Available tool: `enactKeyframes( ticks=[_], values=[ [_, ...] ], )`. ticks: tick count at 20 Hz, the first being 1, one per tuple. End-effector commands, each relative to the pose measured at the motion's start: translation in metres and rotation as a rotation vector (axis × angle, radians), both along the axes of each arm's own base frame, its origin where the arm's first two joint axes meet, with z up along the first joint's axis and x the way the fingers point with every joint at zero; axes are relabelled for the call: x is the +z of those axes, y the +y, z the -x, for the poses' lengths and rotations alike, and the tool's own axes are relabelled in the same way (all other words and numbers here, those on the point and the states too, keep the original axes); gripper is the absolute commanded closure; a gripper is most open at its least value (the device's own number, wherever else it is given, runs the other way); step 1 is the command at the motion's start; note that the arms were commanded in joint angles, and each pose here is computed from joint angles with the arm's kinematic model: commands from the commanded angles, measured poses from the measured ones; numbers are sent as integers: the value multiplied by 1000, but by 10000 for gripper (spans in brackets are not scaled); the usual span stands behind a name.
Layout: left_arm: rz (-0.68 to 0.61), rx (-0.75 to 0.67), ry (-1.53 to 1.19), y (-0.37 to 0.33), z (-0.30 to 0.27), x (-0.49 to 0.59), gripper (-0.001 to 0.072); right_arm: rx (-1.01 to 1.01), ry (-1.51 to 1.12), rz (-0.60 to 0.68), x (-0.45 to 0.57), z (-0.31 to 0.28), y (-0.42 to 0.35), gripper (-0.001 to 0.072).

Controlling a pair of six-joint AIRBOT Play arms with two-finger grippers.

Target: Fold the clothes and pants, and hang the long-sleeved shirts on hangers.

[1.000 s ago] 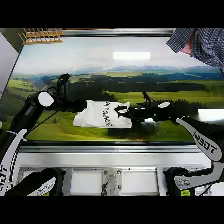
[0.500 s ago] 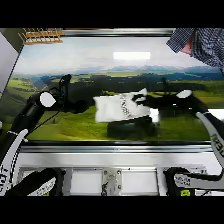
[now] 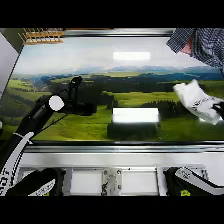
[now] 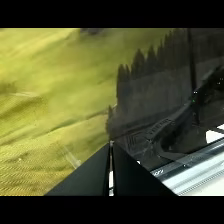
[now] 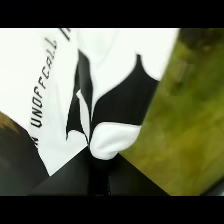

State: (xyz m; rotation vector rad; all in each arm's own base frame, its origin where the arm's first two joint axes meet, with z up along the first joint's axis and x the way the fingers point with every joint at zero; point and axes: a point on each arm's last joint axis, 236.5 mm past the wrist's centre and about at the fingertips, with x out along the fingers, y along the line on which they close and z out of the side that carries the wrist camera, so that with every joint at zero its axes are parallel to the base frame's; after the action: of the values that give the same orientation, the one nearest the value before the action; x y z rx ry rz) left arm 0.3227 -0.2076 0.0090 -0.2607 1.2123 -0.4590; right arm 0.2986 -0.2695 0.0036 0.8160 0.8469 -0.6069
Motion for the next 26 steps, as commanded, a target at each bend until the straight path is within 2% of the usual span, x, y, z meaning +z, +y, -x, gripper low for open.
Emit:
enactKeyframes(
  ticks=[1, 7, 8, 9, 10, 12, 13, 15, 16, 20, 23, 26],
  values=[
    [0, -7, -3, -2, 1, 0, 702, -100, 108, -60, -27, 59, -13, 700],
    [-2, -10, 0, -2, 2, 0, 702, -76, 235, -84, -48, 88, 2, 696],
    [-2, -9, 0, -2, 2, 0, 702, -73, 238, -81, -45, 90, 3, 641],
    [-2, -9, -2, -2, 2, 0, 702, -70, 242, -80, -44, 91, 4, 409],
    [-6, -10, -4, -1, 1, 0, 702, -67, 245, -76, -41, 93, 5, 147],
    [-7, -10, -4, -1, 1, 0, 701, -49, 221, -41, -26, 89, 5, 136],
    [-7, -10, -4, -1, 1, 0, 702, -4, 182, 18, -11, 80, 6, 136],
    [-7, -9, -6, -1, 1, 0, 702, 104, 72, 132, 27, 49, 22, 136],
    [-6, -9, -7, -1, 0, 0, 702, 154, -14, 144, 49, 27, 44, 136],
    [-6, -10, -6, -1, 1, 0, 702, 562, -270, 88, 104, -37, 198, 136],
    [-5, -9, -5, -1, 1, 0, 702, 901, -294, 31, 105, -33, 318, 136],
    [-5, -9, -6, -1, 1, 0, 701, 1174, -287, -17, 98, -9, 405, 136]
  ],
)
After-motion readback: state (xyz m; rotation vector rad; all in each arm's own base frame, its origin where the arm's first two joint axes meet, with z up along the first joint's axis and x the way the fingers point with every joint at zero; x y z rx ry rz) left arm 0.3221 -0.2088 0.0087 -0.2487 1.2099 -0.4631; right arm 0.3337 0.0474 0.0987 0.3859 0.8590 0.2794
